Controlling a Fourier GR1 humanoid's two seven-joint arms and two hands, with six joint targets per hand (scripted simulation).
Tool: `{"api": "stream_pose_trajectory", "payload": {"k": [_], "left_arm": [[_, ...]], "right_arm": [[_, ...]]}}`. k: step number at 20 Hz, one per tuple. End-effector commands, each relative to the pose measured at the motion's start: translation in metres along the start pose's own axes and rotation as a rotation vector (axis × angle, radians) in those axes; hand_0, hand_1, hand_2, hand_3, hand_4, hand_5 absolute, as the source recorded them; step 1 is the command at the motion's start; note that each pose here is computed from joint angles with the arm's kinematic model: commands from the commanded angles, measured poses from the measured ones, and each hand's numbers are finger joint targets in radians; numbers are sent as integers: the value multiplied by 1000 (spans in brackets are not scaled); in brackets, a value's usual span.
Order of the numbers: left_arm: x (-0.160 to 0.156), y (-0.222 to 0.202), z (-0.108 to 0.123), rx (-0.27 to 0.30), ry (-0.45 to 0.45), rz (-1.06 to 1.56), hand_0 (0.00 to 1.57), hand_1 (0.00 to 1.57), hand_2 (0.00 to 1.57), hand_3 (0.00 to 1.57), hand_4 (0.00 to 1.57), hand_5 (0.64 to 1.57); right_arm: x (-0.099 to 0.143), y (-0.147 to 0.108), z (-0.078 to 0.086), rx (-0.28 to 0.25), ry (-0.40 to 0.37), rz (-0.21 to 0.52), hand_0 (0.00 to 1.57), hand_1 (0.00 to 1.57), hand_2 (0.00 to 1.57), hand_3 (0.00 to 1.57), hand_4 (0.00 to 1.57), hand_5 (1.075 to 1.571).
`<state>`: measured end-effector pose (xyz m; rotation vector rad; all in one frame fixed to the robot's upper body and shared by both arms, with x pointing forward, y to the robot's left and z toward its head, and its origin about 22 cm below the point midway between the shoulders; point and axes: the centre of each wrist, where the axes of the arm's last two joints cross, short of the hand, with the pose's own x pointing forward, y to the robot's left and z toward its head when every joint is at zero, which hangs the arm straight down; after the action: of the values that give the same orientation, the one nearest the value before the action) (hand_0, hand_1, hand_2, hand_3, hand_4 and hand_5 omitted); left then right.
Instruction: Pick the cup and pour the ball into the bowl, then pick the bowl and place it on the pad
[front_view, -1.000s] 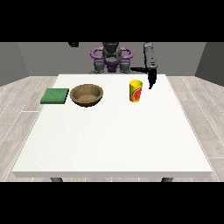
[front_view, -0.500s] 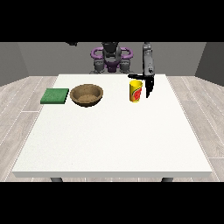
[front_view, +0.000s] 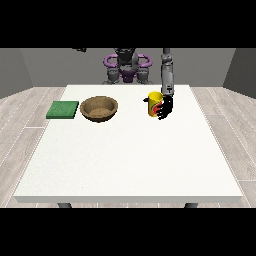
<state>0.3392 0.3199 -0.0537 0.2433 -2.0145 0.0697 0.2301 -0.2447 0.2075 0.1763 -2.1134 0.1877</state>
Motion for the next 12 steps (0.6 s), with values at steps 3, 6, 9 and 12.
{"api": "stream_pose_trajectory", "payload": {"k": [3,6,9,12], "left_arm": [[-5,10,6,-9,-59,-221,1317,1317,1571,1571,1039,1487],[-12,13,18,19,-33,-252,1322,1322,1571,1571,1075,1484],[-7,-13,6,-13,-27,-313,1333,1333,1571,1571,1065,1481],[-6,-46,13,-142,26,-388,1345,1345,1571,1571,1108,1498]], "right_arm": [[19,-13,0,-4,-35,3,0,0,0,0,0,1559],[20,-28,10,19,9,10,0,0,0,0,89,1561],[0,-45,9,-35,84,-26,0,0,0,0,91,1559],[-30,-64,14,-102,187,-25,0,0,0,0,177,1558]]}}
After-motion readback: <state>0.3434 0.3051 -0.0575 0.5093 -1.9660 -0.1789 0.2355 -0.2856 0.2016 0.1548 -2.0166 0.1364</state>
